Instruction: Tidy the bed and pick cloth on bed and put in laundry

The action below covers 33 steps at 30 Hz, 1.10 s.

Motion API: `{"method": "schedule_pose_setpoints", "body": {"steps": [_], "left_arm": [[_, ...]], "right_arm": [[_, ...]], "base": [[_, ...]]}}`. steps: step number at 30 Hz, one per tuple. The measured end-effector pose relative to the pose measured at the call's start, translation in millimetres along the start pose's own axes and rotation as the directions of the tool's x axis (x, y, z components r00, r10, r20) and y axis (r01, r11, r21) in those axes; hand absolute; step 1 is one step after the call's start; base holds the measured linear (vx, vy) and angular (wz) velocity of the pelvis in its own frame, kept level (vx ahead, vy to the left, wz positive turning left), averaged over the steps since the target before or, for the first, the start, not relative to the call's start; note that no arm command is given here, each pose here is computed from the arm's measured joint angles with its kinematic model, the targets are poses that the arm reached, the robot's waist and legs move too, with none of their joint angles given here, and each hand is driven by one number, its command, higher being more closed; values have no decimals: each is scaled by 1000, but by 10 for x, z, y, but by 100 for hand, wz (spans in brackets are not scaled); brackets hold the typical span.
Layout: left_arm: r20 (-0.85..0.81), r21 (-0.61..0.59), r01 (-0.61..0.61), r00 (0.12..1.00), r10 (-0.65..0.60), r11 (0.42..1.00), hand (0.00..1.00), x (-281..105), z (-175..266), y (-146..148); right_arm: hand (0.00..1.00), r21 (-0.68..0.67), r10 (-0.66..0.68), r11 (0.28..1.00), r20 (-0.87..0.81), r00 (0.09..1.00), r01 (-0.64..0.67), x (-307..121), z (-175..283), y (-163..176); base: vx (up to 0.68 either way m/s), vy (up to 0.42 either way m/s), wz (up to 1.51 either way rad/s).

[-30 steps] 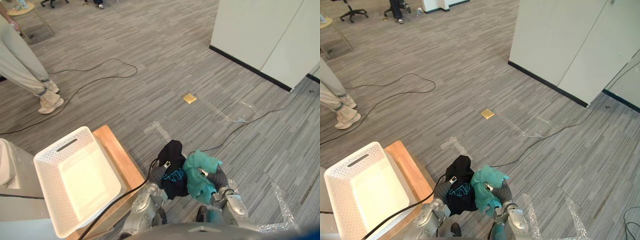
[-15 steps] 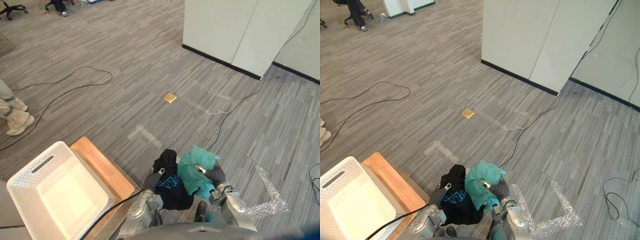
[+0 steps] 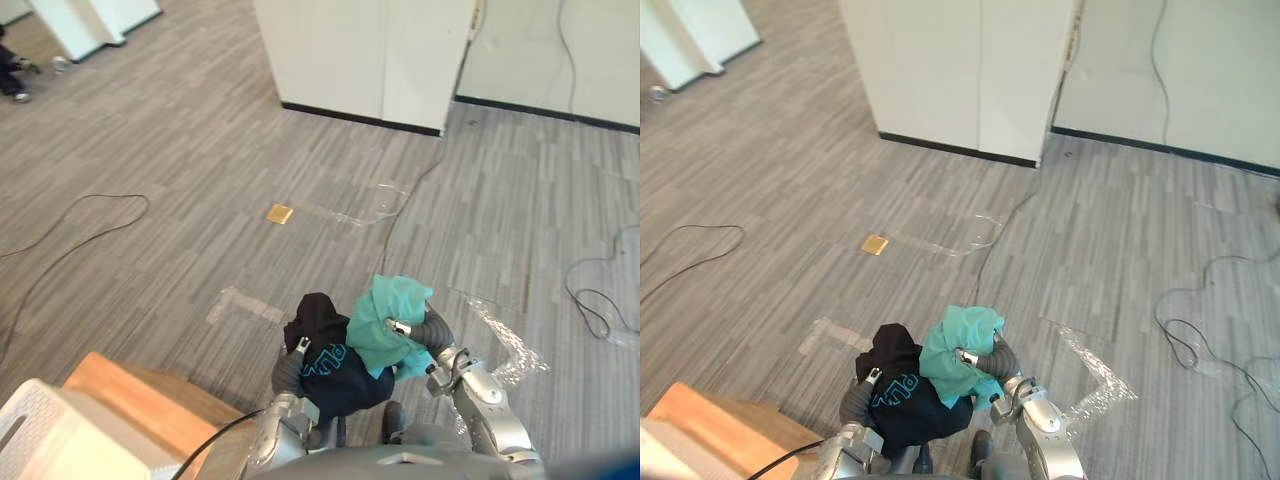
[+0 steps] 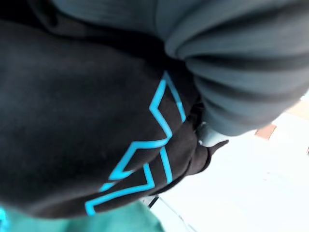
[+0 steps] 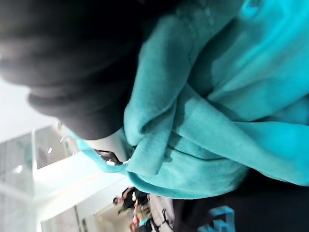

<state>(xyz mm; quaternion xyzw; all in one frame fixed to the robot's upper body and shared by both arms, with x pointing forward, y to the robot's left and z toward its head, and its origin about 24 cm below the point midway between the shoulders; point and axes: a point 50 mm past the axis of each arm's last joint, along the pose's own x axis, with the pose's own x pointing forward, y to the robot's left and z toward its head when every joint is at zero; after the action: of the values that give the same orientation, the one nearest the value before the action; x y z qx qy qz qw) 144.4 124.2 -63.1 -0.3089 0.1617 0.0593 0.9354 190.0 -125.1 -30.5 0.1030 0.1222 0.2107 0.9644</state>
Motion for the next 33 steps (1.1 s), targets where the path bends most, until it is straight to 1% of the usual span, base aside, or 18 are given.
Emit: {"method": "schedule_pose_setpoints", "body": {"steps": [4,6,11,13,17,19,22,25,30,33], "left_arm": [[8,-13,-20,1000,20,1000,100,-16,12,44],[28,-56,-40,999,42,998,100,-5,56,91],[37,-70,-24,999,26,997,100,40,84,51],[39,-63,-5,999,8,998,100,47,87,20],[57,-44,67,996,-64,997,100,165,133,-148],[56,-37,72,996,-70,997,100,202,140,-154],[23,-13,48,999,-48,999,100,188,89,-52],[1,-32,25,1000,-25,999,100,142,13,-32],[25,-45,5,1000,-4,999,100,115,61,74],[32,-53,3,999,-1,999,100,86,68,85]], "right_arm": [[100,8,13,1000,-25,1000,-12,-81,-89,13],[100,13,24,1000,-32,999,-23,-76,-129,71],[100,22,25,999,-58,998,-24,-79,-244,128],[100,20,22,1000,-78,997,-21,-137,-310,155],[100,15,-14,1000,-65,998,15,-176,-320,146],[100,17,-23,1000,-59,998,24,-173,-311,140],[100,55,-36,998,-52,998,39,-171,-331,206],[100,43,-62,997,-56,996,65,-189,-296,89],[100,44,-17,999,-63,998,19,-151,-287,75],[100,55,3,998,-86,996,2,-175,-343,112]], "base": [[161,88,-43],[191,119,-4],[258,108,20],[325,-9,83],[313,-114,89],[224,-183,67],[295,-313,75],[208,-238,52],[34,-78,51],[-37,-12,124]]}}
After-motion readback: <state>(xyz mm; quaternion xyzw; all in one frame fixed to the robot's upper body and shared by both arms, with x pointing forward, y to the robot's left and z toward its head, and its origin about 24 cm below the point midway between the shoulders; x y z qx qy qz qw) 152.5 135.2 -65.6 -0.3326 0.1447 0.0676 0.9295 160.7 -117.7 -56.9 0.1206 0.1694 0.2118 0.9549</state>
